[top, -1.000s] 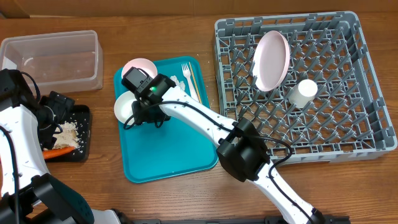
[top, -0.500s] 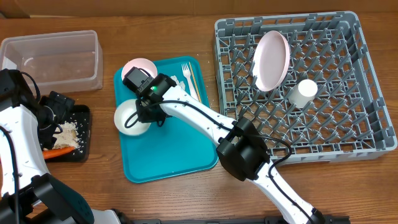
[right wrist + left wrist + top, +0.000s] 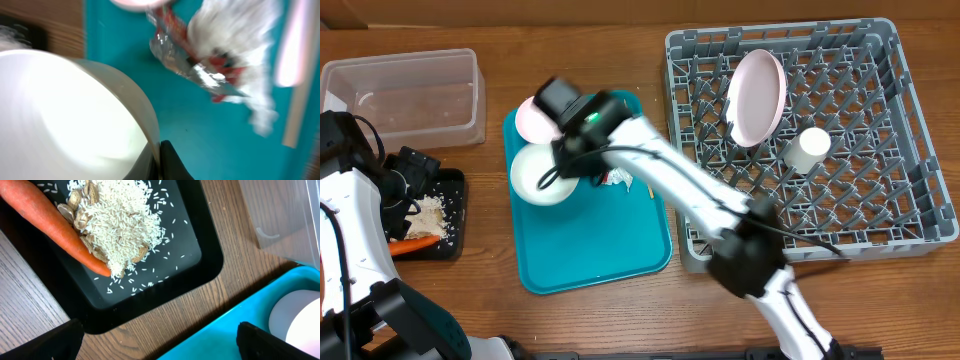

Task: Sort waste into correct bins and load items into the dishwasher rack
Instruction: 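Carry the white bowl right and lower it into the rack's back corner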

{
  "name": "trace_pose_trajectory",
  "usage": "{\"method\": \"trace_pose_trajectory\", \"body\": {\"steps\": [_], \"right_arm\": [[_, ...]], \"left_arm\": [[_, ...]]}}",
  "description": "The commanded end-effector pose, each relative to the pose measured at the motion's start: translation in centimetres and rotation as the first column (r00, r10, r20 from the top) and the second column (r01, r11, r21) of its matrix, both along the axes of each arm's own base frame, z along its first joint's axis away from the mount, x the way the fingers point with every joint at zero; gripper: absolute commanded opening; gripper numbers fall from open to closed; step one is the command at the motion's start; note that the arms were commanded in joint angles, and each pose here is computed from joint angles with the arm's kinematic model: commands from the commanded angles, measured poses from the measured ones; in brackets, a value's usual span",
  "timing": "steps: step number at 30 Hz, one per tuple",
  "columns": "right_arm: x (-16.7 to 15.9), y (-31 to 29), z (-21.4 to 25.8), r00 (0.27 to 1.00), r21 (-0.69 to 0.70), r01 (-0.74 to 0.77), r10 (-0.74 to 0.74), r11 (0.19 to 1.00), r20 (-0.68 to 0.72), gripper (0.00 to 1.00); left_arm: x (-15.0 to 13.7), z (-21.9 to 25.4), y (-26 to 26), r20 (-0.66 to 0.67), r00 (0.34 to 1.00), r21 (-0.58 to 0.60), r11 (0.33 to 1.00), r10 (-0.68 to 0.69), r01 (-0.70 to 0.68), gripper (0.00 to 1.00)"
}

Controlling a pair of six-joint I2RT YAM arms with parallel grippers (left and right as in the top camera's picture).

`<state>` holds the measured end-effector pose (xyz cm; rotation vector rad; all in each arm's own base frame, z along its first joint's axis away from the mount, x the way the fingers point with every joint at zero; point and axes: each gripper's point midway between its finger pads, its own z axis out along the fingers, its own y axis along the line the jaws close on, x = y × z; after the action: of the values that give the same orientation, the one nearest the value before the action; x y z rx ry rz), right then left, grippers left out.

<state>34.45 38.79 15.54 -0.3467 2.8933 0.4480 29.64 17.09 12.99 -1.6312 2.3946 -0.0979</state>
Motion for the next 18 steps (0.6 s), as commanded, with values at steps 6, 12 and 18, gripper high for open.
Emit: {"method": "trace_pose_trajectory", "body": {"steps": [6,12,18], "right_arm": [[3.4,-21.6,24.1,0.813,0.171,0.287,-0.335,0.942,0.476,0.04],[1.4,-36.2,29.0,0.625,0.105,0.523,-0.465,0.846,0.627,0.04],[1.6,-46.0,28.3,0.476,0.012,0.762,-0.572,0.648,0.668,0.04]], "left_arm": [[0.1,1.0,0.4,0.020,1.000,0.023,1.000,0.011,-0.011,1.00],[0.1,1.0,0.4,0.020,1.000,0.023,1.000,0.011,-0.011,1.00],[0.1,1.0,0.4,0.020,1.000,0.023,1.000,0.012,-0.012,1.00]]}}
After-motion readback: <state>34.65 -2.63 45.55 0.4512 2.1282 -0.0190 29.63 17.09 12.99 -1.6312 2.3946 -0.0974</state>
